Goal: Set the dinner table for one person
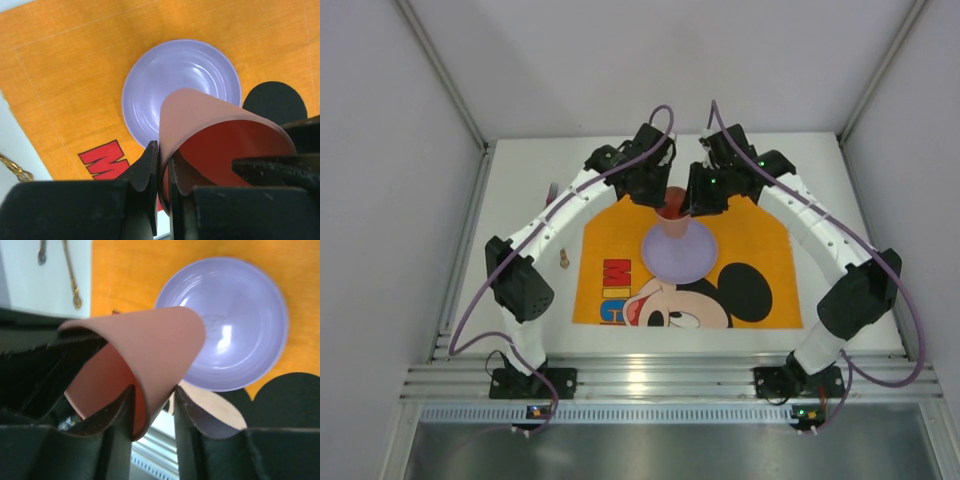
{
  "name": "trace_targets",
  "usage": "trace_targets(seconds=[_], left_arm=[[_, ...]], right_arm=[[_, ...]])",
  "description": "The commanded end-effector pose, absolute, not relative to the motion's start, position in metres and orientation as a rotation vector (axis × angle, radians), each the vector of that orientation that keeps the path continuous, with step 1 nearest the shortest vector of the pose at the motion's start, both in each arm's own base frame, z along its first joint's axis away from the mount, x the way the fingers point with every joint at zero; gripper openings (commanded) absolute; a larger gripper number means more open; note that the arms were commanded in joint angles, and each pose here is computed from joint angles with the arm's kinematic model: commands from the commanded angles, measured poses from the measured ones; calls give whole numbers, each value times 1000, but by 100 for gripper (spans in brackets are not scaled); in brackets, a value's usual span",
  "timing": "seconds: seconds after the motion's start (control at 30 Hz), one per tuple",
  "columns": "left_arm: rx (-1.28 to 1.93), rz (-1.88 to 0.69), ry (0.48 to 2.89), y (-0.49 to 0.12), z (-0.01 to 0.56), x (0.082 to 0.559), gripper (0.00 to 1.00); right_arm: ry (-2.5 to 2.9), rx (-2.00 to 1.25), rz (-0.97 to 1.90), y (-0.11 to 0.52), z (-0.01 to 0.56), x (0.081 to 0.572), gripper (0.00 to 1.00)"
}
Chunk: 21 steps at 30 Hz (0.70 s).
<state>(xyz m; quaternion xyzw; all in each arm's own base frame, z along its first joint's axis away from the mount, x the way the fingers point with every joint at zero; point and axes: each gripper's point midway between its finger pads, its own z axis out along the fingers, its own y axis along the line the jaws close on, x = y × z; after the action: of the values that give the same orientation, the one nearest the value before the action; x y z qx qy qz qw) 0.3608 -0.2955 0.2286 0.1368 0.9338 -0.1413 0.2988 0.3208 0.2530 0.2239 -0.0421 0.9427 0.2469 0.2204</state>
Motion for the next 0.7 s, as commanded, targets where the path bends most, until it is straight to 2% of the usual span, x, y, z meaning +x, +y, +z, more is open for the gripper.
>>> trace_targets(seconds=[0.0, 0.07, 0.1, 0.13, 0.2, 0.33, 0.37, 0.4, 0.57, 0.63, 0.67], left_arm=[[309, -361, 2355, -282, 281, 355, 0], [306, -371, 2343, -285, 288, 350, 14], [317, -386, 2329, -291, 293, 345, 19], [307, -402, 2325, -294, 296, 343, 25], [299, -464, 2301, -304, 310, 336, 45], [256, -609, 2263, -325, 332, 328, 61], [257, -627, 2256, -328, 336, 326, 90], [254, -645, 2242, -329, 342, 325, 98], [154, -528, 2177, -294, 359, 336, 99], [68, -478, 2223, -261, 337, 353, 98], [55, -536, 2222, -253, 339, 352, 98]], right_arm=[[2593, -113, 571, 233, 225, 312, 24], [2601, -109, 552, 230, 221, 311, 5], [2601, -110, 543, 229, 220, 311, 0], [2603, -106, 536, 228, 218, 311, 0], [2601, -98, 519, 226, 218, 311, 0], [2588, -82, 485, 221, 219, 314, 0], [2584, -81, 476, 220, 219, 315, 0], [2573, -74, 453, 217, 221, 318, 0], [2545, 9, 314, 184, 232, 337, 0], [2545, 50, 275, 166, 234, 343, 0], [2545, 100, 250, 148, 234, 349, 0]])
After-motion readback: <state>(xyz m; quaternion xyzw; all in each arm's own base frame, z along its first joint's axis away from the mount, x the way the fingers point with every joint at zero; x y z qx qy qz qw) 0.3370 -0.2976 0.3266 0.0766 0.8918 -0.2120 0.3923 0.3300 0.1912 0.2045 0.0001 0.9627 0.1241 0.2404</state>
